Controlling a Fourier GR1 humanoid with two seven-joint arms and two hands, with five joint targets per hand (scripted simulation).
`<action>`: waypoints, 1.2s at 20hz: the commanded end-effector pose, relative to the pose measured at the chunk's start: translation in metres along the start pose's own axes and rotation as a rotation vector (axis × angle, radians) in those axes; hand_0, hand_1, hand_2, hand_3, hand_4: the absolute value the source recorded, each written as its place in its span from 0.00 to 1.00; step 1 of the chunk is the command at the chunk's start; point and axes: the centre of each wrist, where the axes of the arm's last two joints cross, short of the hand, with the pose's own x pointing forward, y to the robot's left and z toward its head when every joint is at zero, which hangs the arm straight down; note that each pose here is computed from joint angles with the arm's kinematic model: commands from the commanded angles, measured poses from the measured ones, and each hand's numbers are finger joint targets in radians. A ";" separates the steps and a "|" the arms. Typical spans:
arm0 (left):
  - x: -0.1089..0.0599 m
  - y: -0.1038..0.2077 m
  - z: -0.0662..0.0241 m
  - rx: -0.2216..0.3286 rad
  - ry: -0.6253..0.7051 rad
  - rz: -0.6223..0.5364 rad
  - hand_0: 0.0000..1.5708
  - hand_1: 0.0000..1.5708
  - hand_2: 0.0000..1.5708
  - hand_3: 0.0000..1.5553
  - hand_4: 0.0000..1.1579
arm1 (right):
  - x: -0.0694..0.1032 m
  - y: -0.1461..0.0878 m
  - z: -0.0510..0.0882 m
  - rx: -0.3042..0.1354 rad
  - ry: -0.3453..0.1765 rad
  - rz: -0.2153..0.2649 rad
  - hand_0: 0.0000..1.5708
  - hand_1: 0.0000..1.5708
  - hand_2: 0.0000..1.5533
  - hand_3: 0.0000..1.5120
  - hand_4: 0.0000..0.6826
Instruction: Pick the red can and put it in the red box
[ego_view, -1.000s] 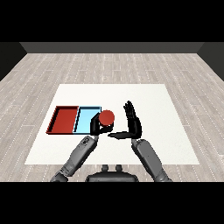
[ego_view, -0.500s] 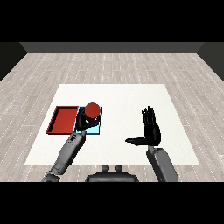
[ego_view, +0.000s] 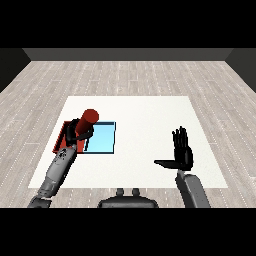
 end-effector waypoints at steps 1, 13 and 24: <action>-0.030 0.047 -0.0190 0.035 0.148 -0.175 1.00 1.00 0.99 0.96 0.96 | -0.006 -0.010 0.002 -0.010 0.009 -0.004 0.00 0.00 0.00 0.00 0.00; -0.107 0.091 -0.0129 0.037 0.600 -0.560 0.68 0.68 0.62 0.40 0.71 | -0.035 -0.008 -0.023 -0.034 0.042 0.030 0.00 0.00 0.00 0.00 0.00; -0.113 0.099 -0.0172 -0.209 0.783 -0.633 0.00 0.00 0.00 0.00 0.00 | -0.049 -0.030 -0.023 -0.029 0.015 0.026 0.00 0.00 0.00 0.00 0.00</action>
